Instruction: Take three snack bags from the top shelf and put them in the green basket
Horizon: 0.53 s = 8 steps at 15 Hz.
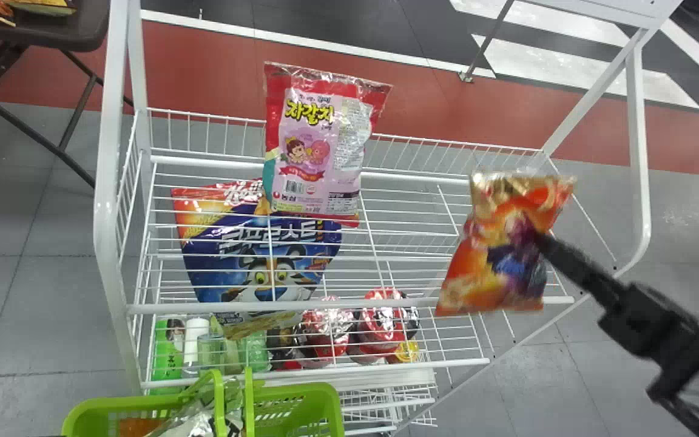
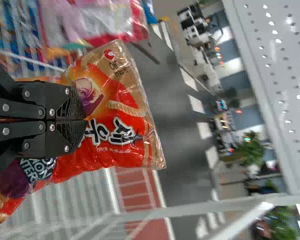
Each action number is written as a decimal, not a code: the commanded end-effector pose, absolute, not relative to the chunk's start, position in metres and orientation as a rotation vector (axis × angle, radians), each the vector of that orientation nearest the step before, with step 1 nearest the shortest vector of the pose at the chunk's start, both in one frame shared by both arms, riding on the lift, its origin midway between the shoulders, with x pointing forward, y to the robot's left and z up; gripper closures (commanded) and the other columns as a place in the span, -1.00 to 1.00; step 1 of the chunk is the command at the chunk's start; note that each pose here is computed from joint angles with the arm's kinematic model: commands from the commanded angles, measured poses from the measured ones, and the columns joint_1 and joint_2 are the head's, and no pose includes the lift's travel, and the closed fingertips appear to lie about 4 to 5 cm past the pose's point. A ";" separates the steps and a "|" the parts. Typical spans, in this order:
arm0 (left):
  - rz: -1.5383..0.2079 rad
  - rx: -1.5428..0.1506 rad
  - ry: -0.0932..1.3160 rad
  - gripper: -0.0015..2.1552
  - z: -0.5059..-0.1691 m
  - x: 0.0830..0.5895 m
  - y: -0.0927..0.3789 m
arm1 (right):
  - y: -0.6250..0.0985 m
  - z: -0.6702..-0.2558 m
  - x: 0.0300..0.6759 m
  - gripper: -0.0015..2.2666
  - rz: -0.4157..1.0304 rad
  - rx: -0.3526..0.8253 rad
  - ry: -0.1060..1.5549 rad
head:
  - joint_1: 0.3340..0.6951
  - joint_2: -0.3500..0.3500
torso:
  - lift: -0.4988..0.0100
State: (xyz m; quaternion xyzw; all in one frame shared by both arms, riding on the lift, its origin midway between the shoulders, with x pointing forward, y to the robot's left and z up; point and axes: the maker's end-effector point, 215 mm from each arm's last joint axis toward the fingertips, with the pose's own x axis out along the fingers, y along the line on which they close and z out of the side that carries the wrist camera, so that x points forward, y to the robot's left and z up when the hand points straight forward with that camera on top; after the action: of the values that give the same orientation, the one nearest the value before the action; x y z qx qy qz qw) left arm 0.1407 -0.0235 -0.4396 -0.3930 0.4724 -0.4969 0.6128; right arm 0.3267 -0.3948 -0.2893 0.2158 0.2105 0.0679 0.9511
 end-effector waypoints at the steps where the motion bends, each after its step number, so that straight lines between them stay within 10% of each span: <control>1: -1.151 -0.911 1.096 0.99 -0.440 0.137 -0.027 | -0.361 -0.309 0.276 0.91 0.217 0.631 0.593 | 1.00 -1.00 | 0.79; 8: -1.174 -0.875 1.125 0.99 -0.443 0.124 -0.045 | -0.305 -0.338 0.236 0.91 0.422 0.845 0.690 | 1.00 -1.00 | 0.79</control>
State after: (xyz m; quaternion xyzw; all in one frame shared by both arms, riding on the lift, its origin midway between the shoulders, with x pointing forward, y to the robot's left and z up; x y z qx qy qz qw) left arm 0.1247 -0.0441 -0.4431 -0.3782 0.4857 -0.5064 0.6038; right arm 0.2501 -0.3207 -0.3146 0.3688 0.2963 0.1922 0.8598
